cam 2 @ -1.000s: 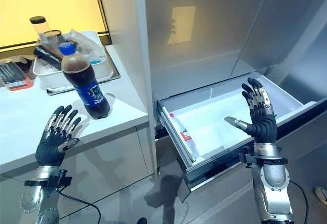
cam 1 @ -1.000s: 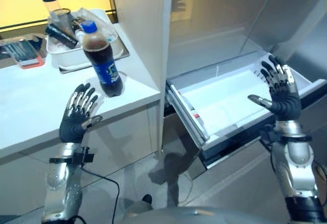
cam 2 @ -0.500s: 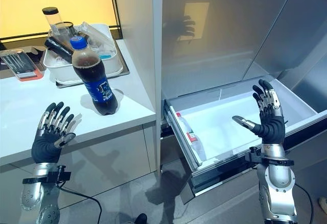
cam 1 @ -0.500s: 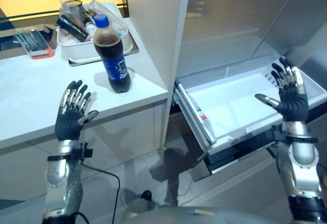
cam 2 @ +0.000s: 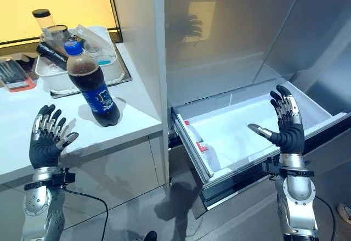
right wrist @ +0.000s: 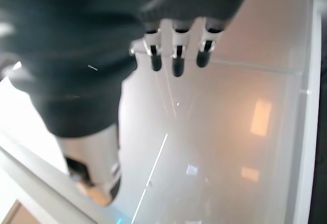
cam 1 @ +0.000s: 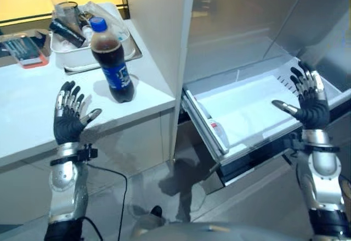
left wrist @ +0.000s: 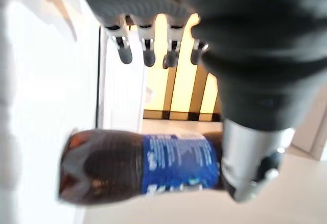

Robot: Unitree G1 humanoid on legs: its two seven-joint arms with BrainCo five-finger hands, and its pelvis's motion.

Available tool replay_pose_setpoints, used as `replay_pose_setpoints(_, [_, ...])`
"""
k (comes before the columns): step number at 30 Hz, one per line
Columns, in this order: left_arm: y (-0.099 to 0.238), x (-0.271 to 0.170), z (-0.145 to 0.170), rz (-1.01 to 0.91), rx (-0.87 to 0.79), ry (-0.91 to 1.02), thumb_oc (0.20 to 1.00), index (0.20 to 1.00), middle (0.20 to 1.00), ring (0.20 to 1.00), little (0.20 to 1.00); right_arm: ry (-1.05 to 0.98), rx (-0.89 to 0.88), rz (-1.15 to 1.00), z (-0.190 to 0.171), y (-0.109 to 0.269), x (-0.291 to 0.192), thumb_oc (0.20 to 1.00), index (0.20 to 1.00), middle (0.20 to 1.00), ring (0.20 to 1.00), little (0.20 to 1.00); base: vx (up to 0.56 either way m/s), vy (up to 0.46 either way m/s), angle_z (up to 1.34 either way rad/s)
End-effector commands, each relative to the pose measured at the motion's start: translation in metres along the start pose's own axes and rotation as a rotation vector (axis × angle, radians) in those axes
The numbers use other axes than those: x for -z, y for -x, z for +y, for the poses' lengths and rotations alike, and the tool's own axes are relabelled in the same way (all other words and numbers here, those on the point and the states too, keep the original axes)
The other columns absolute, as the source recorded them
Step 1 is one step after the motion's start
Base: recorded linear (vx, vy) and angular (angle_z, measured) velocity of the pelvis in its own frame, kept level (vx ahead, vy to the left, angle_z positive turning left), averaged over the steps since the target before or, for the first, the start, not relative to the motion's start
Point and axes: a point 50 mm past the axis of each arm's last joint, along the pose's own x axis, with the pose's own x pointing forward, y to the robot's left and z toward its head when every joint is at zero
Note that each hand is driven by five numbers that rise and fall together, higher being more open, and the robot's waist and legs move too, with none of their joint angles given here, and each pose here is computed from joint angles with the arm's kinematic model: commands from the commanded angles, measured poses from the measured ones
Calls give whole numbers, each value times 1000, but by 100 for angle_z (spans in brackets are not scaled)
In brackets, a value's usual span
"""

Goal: Take the drinks into the refrigerator

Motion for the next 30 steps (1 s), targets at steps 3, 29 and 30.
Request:
replay_pose_setpoints(3, [-25,-15,16,-106,-32,-132,1000,1000,1000,1000,1000,-1,-60,-142,4,-21,-23,1000,1000,1000,1000,1000,17,28,-21])
replay_pose_setpoints(29, [-47,-13,49,-72,-174,-336,1000,1000,1000,1000,1000,-60,-143,-174,12,-23,-35,1000,1000,1000,1000,1000,11,10,-19])
replay_pose_setpoints(30, [-47,-13,49,-72,-174,-339,1000,1000,1000,1000,1000,-65,-142,-175,11,-23,-35,1000,1000,1000,1000,1000,0,0,0])
